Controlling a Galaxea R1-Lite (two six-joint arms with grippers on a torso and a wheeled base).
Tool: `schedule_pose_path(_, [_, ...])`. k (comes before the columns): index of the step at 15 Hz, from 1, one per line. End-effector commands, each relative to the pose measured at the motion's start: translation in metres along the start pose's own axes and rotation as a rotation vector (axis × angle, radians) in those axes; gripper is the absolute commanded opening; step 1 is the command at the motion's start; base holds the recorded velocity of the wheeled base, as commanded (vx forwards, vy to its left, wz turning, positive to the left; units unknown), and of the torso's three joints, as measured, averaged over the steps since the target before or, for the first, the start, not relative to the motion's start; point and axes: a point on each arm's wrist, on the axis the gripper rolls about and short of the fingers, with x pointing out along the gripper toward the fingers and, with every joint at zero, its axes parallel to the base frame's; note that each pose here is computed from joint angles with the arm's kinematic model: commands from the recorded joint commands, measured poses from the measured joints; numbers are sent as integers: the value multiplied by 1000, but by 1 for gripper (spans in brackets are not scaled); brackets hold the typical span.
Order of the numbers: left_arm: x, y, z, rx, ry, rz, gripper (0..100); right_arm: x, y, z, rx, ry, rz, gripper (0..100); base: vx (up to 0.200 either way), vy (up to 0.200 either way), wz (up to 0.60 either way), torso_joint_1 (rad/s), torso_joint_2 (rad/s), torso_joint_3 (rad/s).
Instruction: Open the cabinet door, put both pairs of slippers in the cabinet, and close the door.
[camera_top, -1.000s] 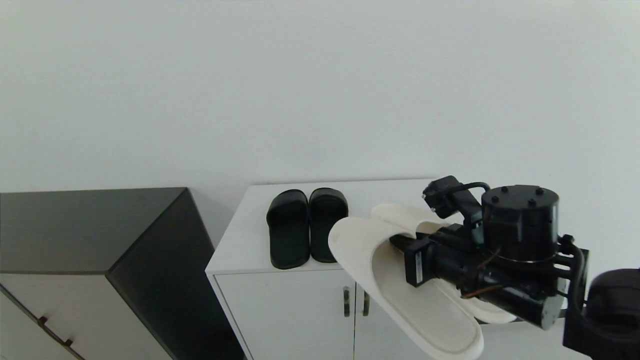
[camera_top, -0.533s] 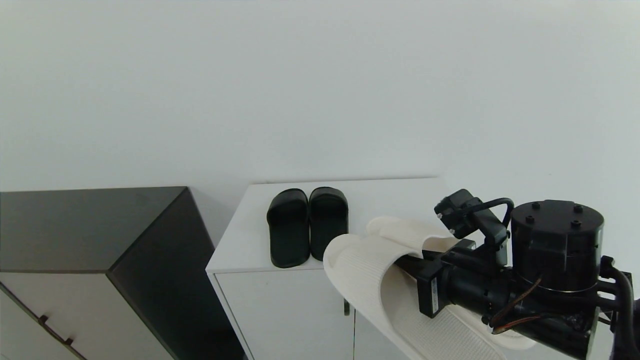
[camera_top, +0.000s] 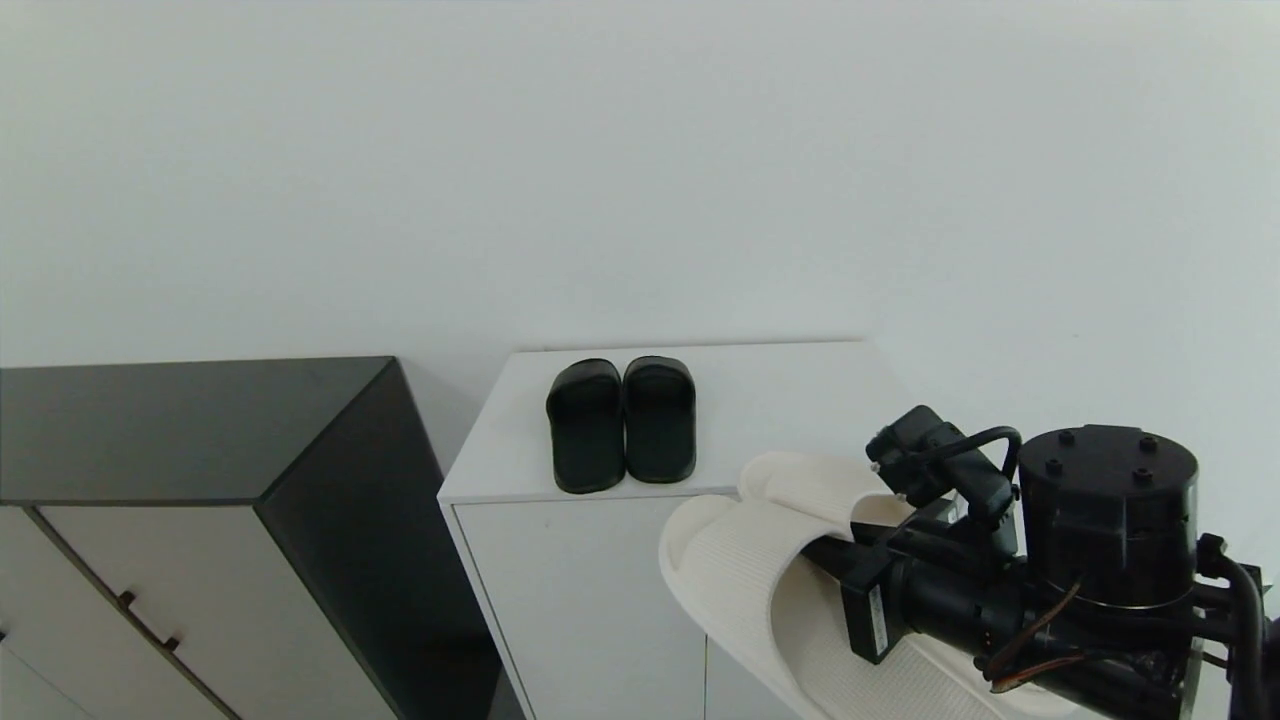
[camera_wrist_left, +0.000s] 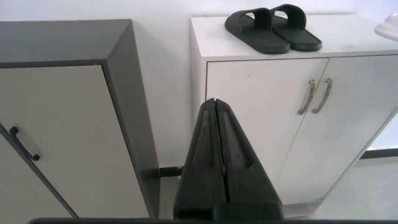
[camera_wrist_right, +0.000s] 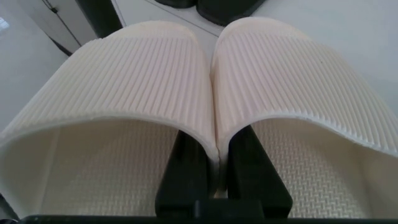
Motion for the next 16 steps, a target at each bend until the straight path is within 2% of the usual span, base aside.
schedule_pose_path(1, [0, 0, 0, 0, 1, 0, 0, 1, 1, -2, 0, 6, 4, 0, 0, 0, 0, 0, 0, 0])
schedule_pose_path(4, [0, 0, 0, 3, 1, 2, 0, 7, 1, -5, -2, 23, 9, 0, 0, 0, 0, 0, 0, 0])
schedule_pose_path(7, [0, 0, 0, 4, 1, 0, 0, 4, 2, -15, -3, 47, 75, 0, 0, 0, 0, -63, 143, 83])
schedule_pose_path(16, [0, 0, 0, 3, -1, 2, 0, 1, 5, -19, -29, 40, 83, 0, 0, 0, 0, -205, 476, 267])
